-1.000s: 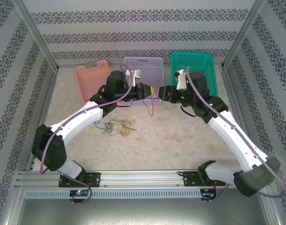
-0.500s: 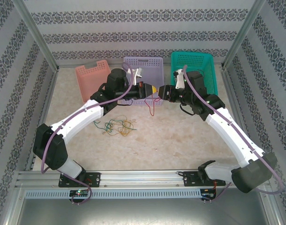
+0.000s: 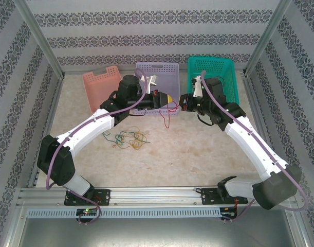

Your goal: Untangle the cables

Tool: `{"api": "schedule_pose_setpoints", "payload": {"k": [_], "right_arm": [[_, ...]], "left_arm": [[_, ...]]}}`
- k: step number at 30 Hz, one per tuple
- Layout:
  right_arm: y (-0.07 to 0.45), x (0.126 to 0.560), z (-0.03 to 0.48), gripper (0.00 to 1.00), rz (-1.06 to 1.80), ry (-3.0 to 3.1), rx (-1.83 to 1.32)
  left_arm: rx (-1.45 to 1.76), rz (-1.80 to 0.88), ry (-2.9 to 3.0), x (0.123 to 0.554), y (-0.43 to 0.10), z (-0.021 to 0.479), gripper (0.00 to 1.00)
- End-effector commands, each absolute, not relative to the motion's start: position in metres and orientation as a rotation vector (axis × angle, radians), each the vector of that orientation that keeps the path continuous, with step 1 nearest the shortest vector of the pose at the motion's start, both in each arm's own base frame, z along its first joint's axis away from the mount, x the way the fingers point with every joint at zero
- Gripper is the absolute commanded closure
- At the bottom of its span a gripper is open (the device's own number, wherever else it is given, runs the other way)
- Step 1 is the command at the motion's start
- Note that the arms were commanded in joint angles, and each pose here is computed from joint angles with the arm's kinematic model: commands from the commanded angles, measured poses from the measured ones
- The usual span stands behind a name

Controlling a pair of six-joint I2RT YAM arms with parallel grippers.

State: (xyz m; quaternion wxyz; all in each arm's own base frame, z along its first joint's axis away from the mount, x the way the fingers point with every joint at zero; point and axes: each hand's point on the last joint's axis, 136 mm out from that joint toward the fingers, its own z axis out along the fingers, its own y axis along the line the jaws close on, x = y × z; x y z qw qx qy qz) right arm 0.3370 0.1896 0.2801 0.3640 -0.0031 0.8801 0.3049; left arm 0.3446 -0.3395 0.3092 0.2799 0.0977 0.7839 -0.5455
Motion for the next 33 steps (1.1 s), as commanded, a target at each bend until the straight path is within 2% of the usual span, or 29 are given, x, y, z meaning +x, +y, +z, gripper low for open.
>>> {"api": "schedule_pose_setpoints", "payload": {"k": [1,10,16,23,30,33], "right_arm": [[0.171,0.345,0.274,1.0,0.703,2.266,0.058],[0.129,0.369,0.295,1.0,0.681,2.238,0.258],[0.096,0.4,0.326,1.0,0.759,2.171,0.458],[0.058,0.433,0.338,1.0,0.816,2.117,0.671],[0.042,0.458,0.342,1.0,0.919,2.072,0.789],[0.046,0.457,0.338,1.0,0.927,2.111,0.78]], "left_arm": [[0.306,-1.464,2.084,0.346,-0.341,0.319,1.0],[0.358,-1.49,2.146,0.331,-0.345,0.306,1.0],[0.477,-1.457,2.266,0.303,-0.36,0.275,1.0],[0.551,-1.42,2.344,0.284,-0.374,0.247,1.0],[0.64,-1.413,2.391,0.265,-0.389,0.234,1.0],[0.609,-1.383,2.396,0.269,-0.389,0.232,1.0]]}}
